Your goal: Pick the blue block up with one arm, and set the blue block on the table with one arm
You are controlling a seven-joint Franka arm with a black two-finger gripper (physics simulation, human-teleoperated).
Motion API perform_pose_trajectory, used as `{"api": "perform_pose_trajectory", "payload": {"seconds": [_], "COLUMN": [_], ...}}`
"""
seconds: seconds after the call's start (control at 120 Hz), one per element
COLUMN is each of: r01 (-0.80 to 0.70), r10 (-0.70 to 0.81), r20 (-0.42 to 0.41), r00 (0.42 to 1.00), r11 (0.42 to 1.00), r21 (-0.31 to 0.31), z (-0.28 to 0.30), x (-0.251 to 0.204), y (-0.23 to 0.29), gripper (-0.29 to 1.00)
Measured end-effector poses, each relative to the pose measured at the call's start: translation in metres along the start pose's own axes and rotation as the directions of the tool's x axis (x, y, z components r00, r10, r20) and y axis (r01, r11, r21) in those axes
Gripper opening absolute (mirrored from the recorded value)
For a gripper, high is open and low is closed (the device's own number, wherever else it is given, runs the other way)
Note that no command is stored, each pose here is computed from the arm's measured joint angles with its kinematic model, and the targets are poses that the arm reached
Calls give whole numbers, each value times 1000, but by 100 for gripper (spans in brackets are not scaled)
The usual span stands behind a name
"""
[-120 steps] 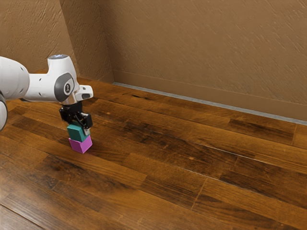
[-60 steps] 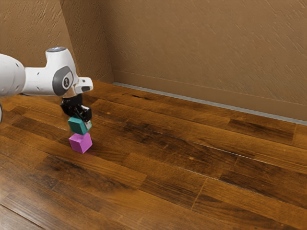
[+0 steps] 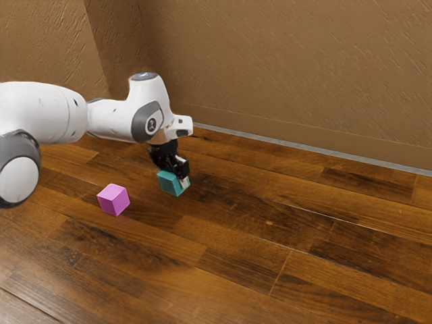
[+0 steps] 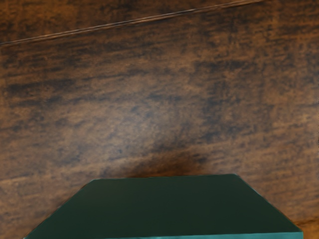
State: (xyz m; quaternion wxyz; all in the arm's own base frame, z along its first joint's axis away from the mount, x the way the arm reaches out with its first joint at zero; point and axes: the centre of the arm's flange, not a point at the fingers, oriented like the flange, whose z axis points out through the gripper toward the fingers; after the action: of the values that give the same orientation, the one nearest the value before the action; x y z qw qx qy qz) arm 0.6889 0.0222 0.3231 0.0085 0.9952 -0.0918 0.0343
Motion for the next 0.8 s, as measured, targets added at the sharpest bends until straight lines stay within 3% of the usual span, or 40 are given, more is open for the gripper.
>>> {"api": "perform_pose_trajectory", "payload": {"seconds": [0.208,0.467,0.65,0.8], "r01": [8,12,10,17], "r10": [-8,-12,-10,-17], "r20": [9,3,-92,-79], "r00": [1000,1000,996,997], "r11": [1000,1000,1000,1000], "r21": [-3,-9,2,-5], "z": [16,14,-61,-91], "x": [4,5,2,-9], "y": [5,6,6,1], "gripper": [38,57,63,66]}}
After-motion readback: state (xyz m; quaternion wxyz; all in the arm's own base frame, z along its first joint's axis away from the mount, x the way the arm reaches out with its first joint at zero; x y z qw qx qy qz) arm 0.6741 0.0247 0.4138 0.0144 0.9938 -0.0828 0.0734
